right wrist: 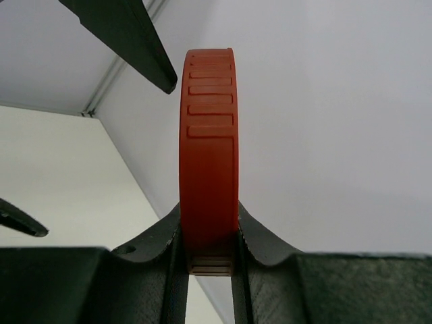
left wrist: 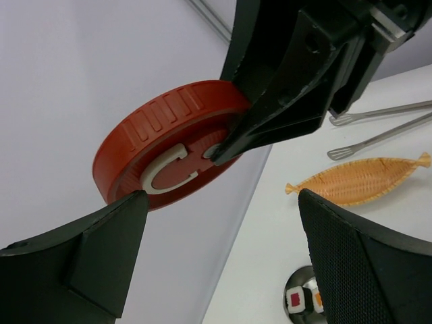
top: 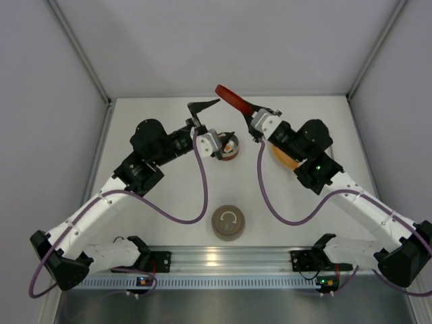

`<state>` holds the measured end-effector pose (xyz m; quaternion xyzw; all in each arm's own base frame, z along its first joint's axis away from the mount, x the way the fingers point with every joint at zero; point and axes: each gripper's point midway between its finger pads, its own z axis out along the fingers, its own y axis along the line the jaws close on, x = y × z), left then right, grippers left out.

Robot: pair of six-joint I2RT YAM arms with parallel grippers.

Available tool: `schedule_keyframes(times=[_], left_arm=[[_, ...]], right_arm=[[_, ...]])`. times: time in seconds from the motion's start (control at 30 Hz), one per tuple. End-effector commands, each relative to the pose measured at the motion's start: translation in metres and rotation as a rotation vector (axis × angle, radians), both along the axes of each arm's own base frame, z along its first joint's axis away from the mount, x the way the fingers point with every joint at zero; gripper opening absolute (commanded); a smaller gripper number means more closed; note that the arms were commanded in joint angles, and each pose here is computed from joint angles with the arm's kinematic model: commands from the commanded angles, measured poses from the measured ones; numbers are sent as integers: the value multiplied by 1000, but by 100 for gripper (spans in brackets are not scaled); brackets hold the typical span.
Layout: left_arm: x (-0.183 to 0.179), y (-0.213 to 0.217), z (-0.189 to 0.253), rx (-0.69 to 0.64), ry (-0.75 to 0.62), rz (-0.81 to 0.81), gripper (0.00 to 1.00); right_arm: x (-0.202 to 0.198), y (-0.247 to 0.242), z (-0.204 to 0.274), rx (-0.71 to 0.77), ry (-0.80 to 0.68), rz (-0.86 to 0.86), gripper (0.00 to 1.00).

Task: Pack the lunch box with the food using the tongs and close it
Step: Adjust the box lid.

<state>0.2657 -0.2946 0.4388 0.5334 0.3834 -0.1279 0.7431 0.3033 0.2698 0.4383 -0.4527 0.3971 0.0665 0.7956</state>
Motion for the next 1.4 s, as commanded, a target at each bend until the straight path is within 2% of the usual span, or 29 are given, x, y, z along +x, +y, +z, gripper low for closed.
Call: schedule_keyframes(times=[0.0,0.23,0.8,1.07,1.2,1.37], left_arm=[[2,9,30,-80,-106,50,97],[-4,7,29,-75,-109,19,98],[-12,-1,36,-79,-99,-47,97],[-29,-11,19,-8,-81,-156,93],[-39,-10,14,32,-114,-183,91],[-59,-8,-14,161,-163,-236,89]], right_arm=[[-25,0,33,100,-48,74,0],[-40,3,34,126,19,149,0],[-51,11,29,101,50,210,0],[-56,15,36,103,44,232,0],[-51,14,34,93,35,207,0],[-44,12,36,119,46,178,0]])
